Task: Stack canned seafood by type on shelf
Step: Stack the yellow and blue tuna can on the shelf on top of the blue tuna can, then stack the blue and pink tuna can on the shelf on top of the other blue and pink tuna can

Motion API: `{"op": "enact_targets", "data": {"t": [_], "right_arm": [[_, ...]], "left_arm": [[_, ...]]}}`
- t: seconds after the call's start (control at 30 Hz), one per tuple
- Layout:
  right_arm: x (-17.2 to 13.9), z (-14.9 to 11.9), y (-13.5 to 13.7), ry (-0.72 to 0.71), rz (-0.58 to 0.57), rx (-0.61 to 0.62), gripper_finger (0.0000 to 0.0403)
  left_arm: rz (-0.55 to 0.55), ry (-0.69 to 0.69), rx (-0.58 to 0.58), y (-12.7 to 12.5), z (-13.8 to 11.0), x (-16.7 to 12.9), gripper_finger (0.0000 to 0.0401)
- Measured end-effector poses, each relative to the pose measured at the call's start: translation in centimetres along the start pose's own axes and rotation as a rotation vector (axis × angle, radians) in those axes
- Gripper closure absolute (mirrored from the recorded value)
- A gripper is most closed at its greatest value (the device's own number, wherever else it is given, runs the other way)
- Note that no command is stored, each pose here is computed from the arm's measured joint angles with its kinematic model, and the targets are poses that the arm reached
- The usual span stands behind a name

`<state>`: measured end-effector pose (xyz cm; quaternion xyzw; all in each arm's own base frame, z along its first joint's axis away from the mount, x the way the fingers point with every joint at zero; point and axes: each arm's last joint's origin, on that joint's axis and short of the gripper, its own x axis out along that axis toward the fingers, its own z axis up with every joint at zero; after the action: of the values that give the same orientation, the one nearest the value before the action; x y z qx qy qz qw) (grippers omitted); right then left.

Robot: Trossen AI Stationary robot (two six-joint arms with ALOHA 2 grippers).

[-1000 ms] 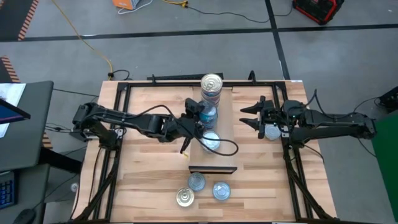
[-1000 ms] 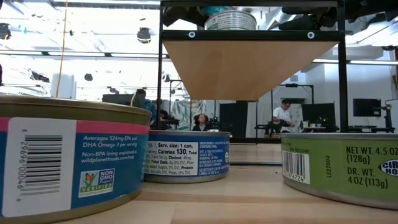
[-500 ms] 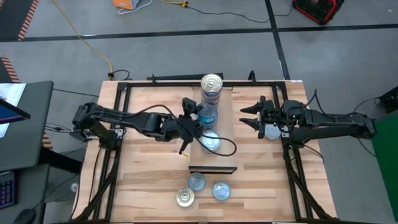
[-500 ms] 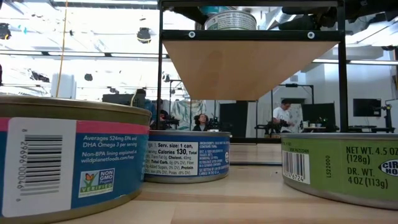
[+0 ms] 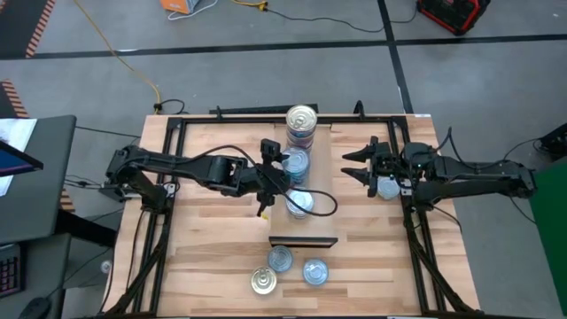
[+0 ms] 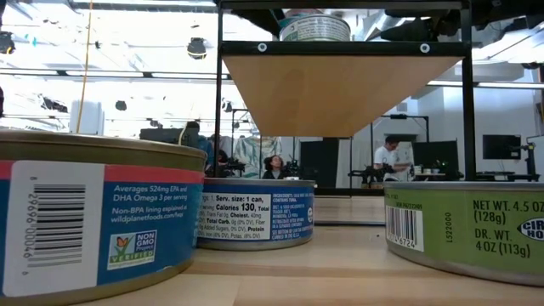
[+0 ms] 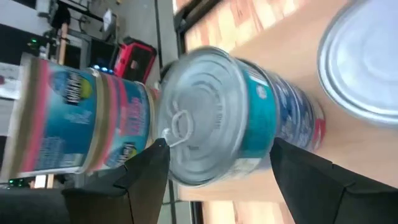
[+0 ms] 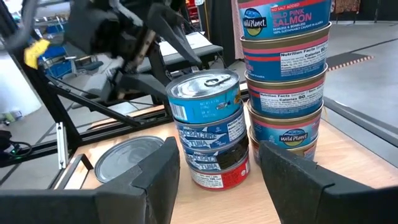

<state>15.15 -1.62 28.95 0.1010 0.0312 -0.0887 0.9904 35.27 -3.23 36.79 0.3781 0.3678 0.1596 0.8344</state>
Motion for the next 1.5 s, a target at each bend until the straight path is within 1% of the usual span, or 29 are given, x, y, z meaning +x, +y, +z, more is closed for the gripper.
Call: {"op": "enact_targets", "data": {"t": [0.1, 0.2, 0.27, 0.33, 0.37, 0.43, 0.57, 0.6, 0.67, 0.73, 0.83, 0.9, 1.0, 1.07, 1.17, 1.23, 1.4, 1.5], "right_arm": [[0.0, 0.0, 0.0, 0.001, 0.001, 0.000, 0.0159], [0.0, -0.1, 0.0, 0.010, -0.002, -0.001, 0.0159], [0.0, -0.2, 0.0, 0.020, -0.004, -0.002, 0.0159], [0.0, -0.3, -0.1, 0.028, -0.005, -0.002, 0.0159], [0.0, -0.3, -0.1, 0.031, -0.006, -0.001, 0.0159], [0.0, -0.3, -0.1, 0.032, -0.006, 0.005, 0.0159], [0.0, -0.3, -0.1, 0.032, -0.007, 0.007, 0.0159], [0.0, -0.3, -0.1, 0.032, -0.007, 0.008, 0.0159], [0.0, -0.3, -0.1, 0.031, -0.007, 0.016, 0.0159], [0.0, -0.3, -0.1, 0.030, -0.007, 0.016, 0.0159], [0.0, -0.2, -0.1, 0.025, -0.009, 0.011, 0.0159], [0.0, -0.1, -0.2, 0.009, -0.013, 0.010, 0.0159], [0.0, 0.2, -0.4, -0.016, -0.022, 0.013, 0.0159], [0.0, 0.3, -0.4, -0.024, -0.027, 0.014, 0.0159], [0.0, 0.4, -0.5, -0.033, -0.030, 0.014, 0.0159], [0.0, 0.4, -0.5, -0.033, -0.029, 0.014, 0.0159], [0.0, 0.4, -0.5, -0.033, -0.030, 0.006, 0.0159], [0.0, 0.4, -0.5, -0.038, -0.029, -0.012, 0.0159]], "left_arm": [[-0.001, -0.023, -0.016, 0.1, 0.1, -1.0, 0.0134], [0.001, -0.061, -0.043, 0.0, 0.5, -2.6, 0.0134], [0.011, -0.077, -0.079, -0.3, 0.6, -4.0, 0.0134], [-0.025, -0.084, -0.134, -1.0, 0.5, -5.5, 0.0134], [-0.061, -0.079, -0.172, -1.6, 0.4, -6.1, 0.0134], [-0.184, -0.046, -0.264, -3.0, 0.1, -7.0, 0.0134], [-0.459, 0.126, -0.438, -5.6, -1.0, -8.4, 0.0134], [-0.508, 0.165, -0.470, -6.2, -1.2, -8.9, 0.0134], [-0.565, 0.215, -0.514, -7.5, -1.4, -9.9, 0.0134], [-0.591, 0.194, -0.504, -9.2, -1.2, -11.3, 0.0134], [-0.583, 0.116, -0.450, -12.2, -1.2, -13.2, 0.0137], [-0.593, 0.053, -0.458, -14.3, -0.9, -13.4, 0.0142], [-0.629, 0.007, -0.508, -16.8, -0.6, -12.7, 0.0150], [-0.690, -0.015, -0.539, -18.0, 0.0, -12.1, 0.0154], [-0.754, -0.001, -0.492, -20.1, 0.4, -11.1, 0.0162], [-0.756, 0.001, -0.450, -21.4, 0.6, -10.4, 0.0167], [-0.772, -0.029, -0.387, -23.7, 1.1, -9.2, 0.0180], [-0.768, -0.020, -0.346, -25.2, 1.1, -8.3, 0.0185]]}}
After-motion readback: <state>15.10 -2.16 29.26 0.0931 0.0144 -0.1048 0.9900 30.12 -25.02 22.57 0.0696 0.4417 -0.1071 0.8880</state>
